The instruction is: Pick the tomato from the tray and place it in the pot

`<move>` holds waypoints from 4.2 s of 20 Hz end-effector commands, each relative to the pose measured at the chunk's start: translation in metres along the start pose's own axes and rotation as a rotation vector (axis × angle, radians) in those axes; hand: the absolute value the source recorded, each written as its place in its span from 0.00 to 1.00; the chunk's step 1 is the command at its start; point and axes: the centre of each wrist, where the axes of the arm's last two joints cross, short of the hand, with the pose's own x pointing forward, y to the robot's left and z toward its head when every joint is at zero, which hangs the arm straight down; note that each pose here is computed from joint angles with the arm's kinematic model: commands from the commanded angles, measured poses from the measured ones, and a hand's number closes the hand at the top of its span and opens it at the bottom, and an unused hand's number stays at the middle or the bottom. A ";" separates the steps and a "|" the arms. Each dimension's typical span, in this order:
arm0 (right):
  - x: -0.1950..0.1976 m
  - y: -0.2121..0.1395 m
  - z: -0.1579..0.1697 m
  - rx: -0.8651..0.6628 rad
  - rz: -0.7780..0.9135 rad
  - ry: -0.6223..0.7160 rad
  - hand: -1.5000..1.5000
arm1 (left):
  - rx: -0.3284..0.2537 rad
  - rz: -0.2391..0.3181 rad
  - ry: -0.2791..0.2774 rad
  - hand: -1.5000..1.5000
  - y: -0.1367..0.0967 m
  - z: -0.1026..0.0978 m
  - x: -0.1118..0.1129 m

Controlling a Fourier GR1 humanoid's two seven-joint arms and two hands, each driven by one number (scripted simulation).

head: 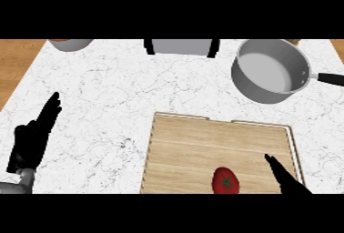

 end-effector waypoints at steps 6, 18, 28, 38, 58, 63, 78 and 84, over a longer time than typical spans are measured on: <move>0.051 0.018 -0.029 0.065 0.148 0.190 0.00 | 0.031 0.003 0.011 0.50 0.012 -0.001 -0.015; 0.080 0.034 -0.078 0.120 0.162 0.266 0.00 | 0.044 -0.002 0.031 0.50 -0.001 0.003 -0.011; 0.073 0.056 -0.092 0.136 0.179 0.270 0.00 | 0.059 0.016 0.033 0.50 0.009 0.016 -0.012; 0.091 0.054 -0.086 0.132 0.244 0.173 1.00 | 0.054 0.004 0.036 0.50 0.019 0.018 -0.023; 0.121 0.015 -0.107 -0.203 0.580 -0.562 1.00 | 0.045 0.006 0.037 0.50 0.022 0.003 -0.018; 0.137 -0.029 -0.066 -0.559 0.474 -0.619 1.00 | 0.048 0.012 0.043 0.50 0.011 0.014 -0.027; 0.122 -0.120 -0.072 -0.733 0.098 -0.671 1.00 | 0.040 0.006 0.037 0.50 0.019 0.005 -0.019; 0.133 -0.160 -0.106 -0.732 0.055 -0.671 1.00 | 0.055 0.020 0.036 0.50 0.003 0.010 -0.009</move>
